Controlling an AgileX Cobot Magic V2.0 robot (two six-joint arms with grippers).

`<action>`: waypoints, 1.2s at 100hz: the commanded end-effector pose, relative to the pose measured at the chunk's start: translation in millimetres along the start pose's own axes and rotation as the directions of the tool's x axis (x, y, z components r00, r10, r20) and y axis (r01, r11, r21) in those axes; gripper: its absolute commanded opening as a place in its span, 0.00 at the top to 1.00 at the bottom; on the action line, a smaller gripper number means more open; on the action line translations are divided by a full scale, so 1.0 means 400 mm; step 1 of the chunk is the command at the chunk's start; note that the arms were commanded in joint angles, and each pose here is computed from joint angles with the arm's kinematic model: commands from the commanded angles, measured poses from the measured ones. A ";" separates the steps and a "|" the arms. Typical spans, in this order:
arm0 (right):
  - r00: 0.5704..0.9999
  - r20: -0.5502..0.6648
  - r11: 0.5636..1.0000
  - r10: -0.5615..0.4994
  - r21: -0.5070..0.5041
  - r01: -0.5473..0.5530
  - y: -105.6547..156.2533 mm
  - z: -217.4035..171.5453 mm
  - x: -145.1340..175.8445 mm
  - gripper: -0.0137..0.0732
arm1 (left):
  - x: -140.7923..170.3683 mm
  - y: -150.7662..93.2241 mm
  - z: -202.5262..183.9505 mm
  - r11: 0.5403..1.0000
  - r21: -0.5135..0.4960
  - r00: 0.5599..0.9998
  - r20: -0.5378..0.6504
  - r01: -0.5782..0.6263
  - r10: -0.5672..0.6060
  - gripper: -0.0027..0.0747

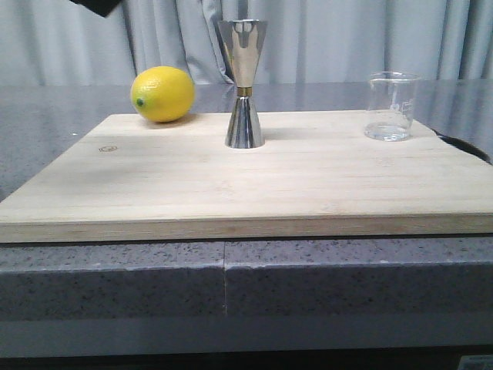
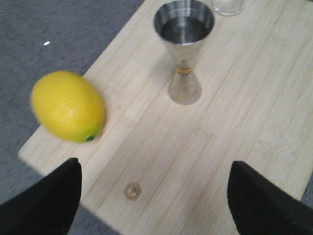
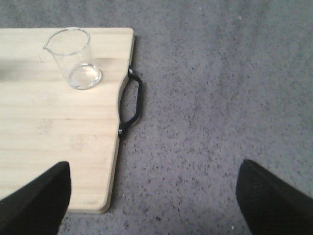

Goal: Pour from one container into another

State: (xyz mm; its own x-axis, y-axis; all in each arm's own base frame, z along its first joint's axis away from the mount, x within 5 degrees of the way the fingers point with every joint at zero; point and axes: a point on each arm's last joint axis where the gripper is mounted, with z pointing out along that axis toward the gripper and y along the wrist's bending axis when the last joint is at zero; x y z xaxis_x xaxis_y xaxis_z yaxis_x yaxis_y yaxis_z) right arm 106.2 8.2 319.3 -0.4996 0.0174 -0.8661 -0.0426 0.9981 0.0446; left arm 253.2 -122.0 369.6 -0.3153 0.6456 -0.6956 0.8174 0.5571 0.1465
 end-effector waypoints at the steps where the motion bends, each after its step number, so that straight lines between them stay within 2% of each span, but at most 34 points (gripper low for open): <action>1: 1.000 0.020 1.000 0.009 0.004 -0.009 0.000 -0.035 -0.039 0.13 | -0.012 -0.004 -0.100 0.985 -0.149 0.996 0.039 0.086 -0.081 0.24; 15: 0.999 -0.049 1.000 0.012 0.013 -0.011 -0.001 -0.063 -0.047 0.13 | 0.024 -0.013 -0.183 0.935 -0.293 0.977 -0.016 0.201 -0.215 0.24; 31: 0.993 -0.120 1.000 0.015 0.023 -0.012 -0.002 -0.088 -0.049 0.13 | 0.069 -0.029 -0.256 0.824 -0.420 0.901 -0.032 0.381 -0.433 0.24; 42: 0.991 -0.132 1.000 0.013 0.028 -0.010 -0.003 -0.099 -0.054 0.13 | 0.102 -0.046 -0.300 0.734 -0.491 0.850 0.022 0.468 -0.527 0.24; 55: 0.992 -0.124 1.000 0.005 0.029 -0.001 -0.004 -0.102 -0.059 0.13 | 0.159 -0.082 -0.333 0.669 -0.525 0.813 0.082 0.527 -0.576 0.24; 65: 0.993 -0.121 0.999 0.002 0.032 0.002 -0.005 -0.102 -0.059 0.13 | 0.198 -0.115 -0.341 0.670 -0.507 0.807 0.090 0.542 -0.584 0.24; 82: 0.994 -0.113 1.000 0.002 0.031 0.002 -0.004 -0.102 -0.061 0.13 | 0.219 -0.163 -0.351 0.687 -0.403 0.780 0.125 0.604 -0.613 0.24; 100: 0.996 -0.085 1.000 0.001 0.029 0.001 -0.004 -0.101 -0.067 0.14 | 0.220 -0.159 -0.355 0.687 -0.423 0.790 0.131 0.590 -0.598 0.24; 104: 0.997 -0.083 1.000 0.001 0.028 0.001 -0.004 -0.101 -0.068 0.16 | 0.221 -0.158 -0.355 0.686 -0.429 0.792 0.131 0.587 -0.596 0.24; 110: 0.997 -0.083 1.000 0.001 0.028 0.001 -0.004 -0.101 -0.068 0.24 | 0.221 -0.156 -0.356 0.685 -0.437 0.795 0.133 0.582 -0.591 0.28; 120: 0.997 -0.082 1.000 0.001 0.028 0.001 -0.004 -0.101 -0.068 0.43 | 0.219 -0.153 -0.357 0.685 -0.443 0.800 0.145 0.578 -0.582 0.43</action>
State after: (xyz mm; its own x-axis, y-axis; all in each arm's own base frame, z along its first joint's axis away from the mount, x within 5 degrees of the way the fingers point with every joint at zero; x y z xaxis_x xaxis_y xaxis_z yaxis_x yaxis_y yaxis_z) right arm 82.6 5.5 348.0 -0.6494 0.0204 -0.7602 -0.0210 0.9988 0.0448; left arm 103.2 -24.2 390.1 -0.7198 0.1310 -0.6817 0.1659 0.9860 0.0142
